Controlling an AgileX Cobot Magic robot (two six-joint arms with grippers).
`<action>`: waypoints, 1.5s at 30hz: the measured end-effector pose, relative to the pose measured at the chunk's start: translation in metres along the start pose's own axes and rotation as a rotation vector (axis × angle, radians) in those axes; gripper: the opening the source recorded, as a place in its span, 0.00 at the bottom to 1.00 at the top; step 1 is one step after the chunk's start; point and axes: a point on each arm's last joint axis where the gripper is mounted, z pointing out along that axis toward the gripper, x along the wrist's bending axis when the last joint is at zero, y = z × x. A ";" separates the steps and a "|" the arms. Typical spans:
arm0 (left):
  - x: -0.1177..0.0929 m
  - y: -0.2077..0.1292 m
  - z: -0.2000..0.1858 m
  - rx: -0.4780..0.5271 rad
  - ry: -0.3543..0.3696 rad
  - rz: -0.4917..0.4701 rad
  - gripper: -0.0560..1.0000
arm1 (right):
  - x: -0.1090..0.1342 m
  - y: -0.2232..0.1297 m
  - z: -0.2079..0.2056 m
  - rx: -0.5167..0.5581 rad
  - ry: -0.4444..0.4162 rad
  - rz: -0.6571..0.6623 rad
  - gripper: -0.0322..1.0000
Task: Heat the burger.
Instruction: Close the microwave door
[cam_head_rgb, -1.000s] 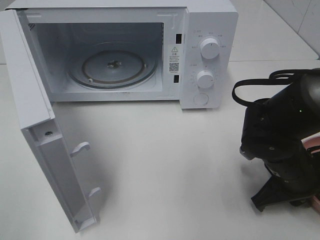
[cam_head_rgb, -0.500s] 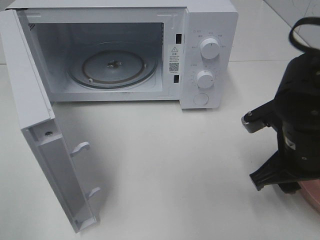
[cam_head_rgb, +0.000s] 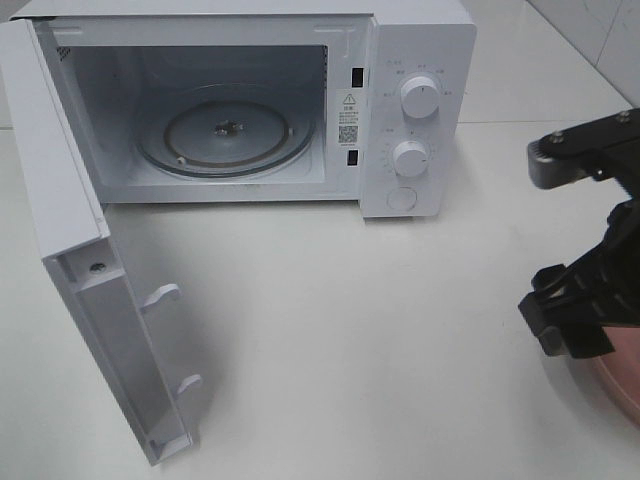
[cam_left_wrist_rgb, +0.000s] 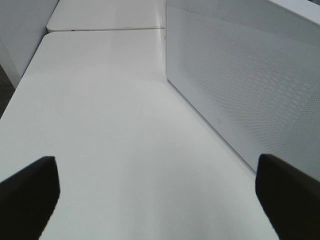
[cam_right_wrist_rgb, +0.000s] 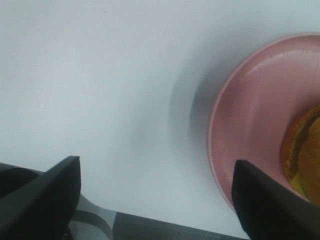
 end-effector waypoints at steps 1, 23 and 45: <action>0.000 0.000 0.000 0.000 0.000 0.000 0.99 | -0.003 -0.005 -0.013 -0.046 0.041 0.004 0.80; 0.000 0.000 0.000 0.000 0.000 0.000 0.99 | -0.048 -0.082 -0.098 -0.399 0.179 0.043 0.78; 0.000 0.000 0.000 0.000 0.000 0.000 0.99 | -0.079 -0.164 -0.132 -0.778 -0.014 0.307 0.78</action>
